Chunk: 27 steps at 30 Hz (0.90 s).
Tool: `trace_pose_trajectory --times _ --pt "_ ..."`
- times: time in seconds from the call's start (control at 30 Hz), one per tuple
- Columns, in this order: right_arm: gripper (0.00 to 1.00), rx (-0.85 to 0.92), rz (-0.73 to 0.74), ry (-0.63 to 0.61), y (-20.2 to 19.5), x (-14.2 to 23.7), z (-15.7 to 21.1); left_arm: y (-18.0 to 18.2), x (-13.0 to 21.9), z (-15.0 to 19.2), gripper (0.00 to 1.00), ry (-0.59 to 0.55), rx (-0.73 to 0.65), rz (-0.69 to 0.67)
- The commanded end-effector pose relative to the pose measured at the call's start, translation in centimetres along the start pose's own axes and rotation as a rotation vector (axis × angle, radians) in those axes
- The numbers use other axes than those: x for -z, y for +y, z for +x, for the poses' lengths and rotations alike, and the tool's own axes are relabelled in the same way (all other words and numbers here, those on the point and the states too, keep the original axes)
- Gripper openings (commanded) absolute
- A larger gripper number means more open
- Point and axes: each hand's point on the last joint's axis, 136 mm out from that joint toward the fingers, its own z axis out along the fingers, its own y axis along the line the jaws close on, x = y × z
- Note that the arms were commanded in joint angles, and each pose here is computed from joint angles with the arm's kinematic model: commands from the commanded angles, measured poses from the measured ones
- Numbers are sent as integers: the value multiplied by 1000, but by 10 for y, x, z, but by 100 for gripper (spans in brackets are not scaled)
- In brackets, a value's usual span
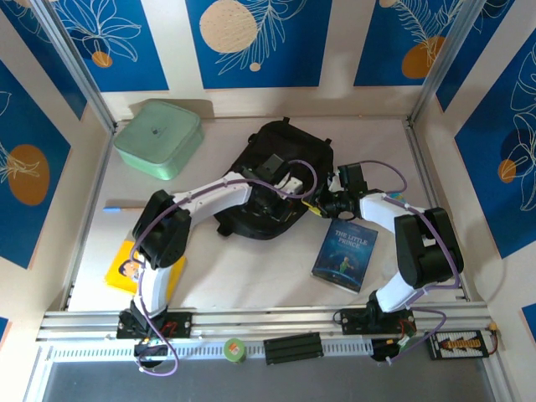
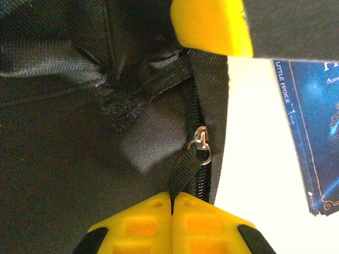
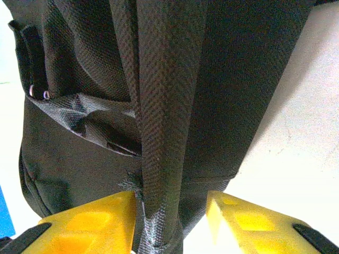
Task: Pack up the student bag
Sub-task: Unzip the student bag at the top-center of the table.
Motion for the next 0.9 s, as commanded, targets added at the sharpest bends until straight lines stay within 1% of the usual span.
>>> trace_pose_trajectory --times 0.0,0.07,0.13,0.23,0.3,0.37,0.47,0.53,0.63,0.73,0.87 --pt "43 -2 -23 -13 13 2 -4 -9 21 -4 0 -13 1 -5" --pt "42 -16 -26 -8 14 0 -4 -11 23 -6 0 -20 -2 4" --pt "39 -28 -22 -3 13 -3 -5 -13 24 -7 0 -24 1 9" --pt "28 -42 -2 -3 10 -8 -7 -14 27 -6 0 -16 4 4" --pt "21 -51 18 -19 7 -8 -12 -9 32 0 0 24 31 -32" --pt "16 -55 42 -38 4 -8 -17 -2 43 16 0 105 68 -98" --pt "14 -65 96 -83 0 -4 -26 7 56 36 0 179 89 -164" --pt "13 -81 135 -122 -4 -1 -30 8 63 48 0 215 90 -186" --pt "13 -103 173 -176 -9 3 -37 15 76 64 0 268 82 -256" --pt "13 -124 190 -214 -12 6 -44 26 86 78 0 303 71 -330" --pt "12 -125 198 -227 -12 4 -50 41 99 93 0 346 51 -429"
